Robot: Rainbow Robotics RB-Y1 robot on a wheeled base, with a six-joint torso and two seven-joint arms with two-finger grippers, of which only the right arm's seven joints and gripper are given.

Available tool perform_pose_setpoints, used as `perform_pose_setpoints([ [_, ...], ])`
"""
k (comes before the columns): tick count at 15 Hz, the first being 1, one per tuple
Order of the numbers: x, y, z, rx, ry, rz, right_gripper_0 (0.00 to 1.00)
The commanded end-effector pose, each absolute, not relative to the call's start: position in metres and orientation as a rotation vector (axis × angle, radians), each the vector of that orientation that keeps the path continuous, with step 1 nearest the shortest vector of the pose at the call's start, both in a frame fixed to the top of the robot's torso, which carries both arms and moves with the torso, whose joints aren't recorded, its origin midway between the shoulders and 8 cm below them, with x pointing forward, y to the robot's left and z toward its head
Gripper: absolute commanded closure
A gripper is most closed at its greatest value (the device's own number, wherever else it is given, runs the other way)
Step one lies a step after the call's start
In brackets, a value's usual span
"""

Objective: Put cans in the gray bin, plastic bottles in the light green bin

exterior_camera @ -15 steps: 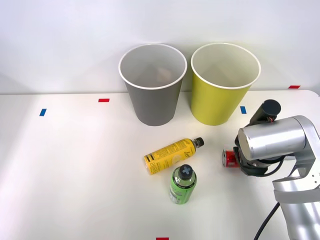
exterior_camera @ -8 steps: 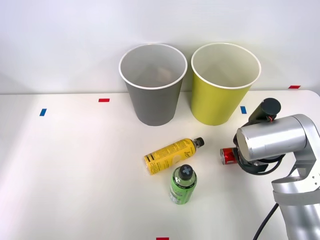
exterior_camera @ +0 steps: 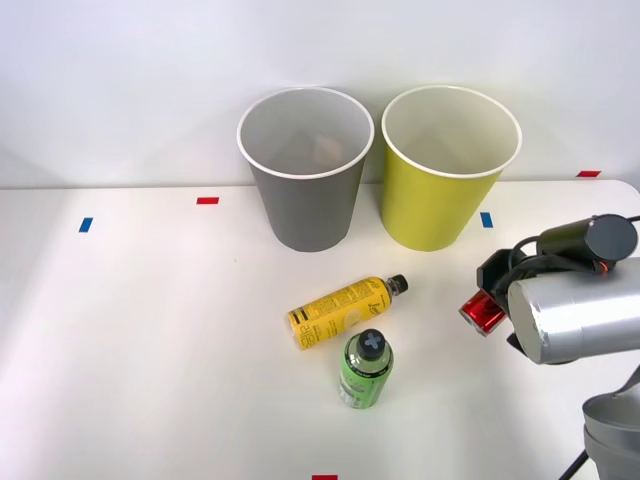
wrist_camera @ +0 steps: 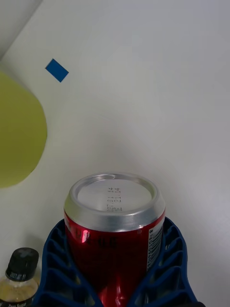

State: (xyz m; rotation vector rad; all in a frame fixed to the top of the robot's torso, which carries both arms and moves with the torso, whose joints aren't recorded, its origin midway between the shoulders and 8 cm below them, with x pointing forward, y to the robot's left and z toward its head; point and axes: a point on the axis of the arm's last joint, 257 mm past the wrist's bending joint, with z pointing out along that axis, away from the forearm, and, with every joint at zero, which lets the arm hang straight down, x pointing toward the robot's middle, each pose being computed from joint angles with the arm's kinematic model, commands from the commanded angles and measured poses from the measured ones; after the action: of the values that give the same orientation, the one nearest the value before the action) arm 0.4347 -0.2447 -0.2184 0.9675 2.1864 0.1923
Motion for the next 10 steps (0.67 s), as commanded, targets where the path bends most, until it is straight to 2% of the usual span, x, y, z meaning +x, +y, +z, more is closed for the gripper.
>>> perform_pose_setpoints([
  [1,0.415,-0.242,-0.185,0.559,2.212,0.083,1.0],
  [6,0.421,-0.221,-0.133,0.184,2.066,0.064,1.0],
  [10,0.423,-0.196,-0.088,0.003,1.884,0.115,1.0],
])
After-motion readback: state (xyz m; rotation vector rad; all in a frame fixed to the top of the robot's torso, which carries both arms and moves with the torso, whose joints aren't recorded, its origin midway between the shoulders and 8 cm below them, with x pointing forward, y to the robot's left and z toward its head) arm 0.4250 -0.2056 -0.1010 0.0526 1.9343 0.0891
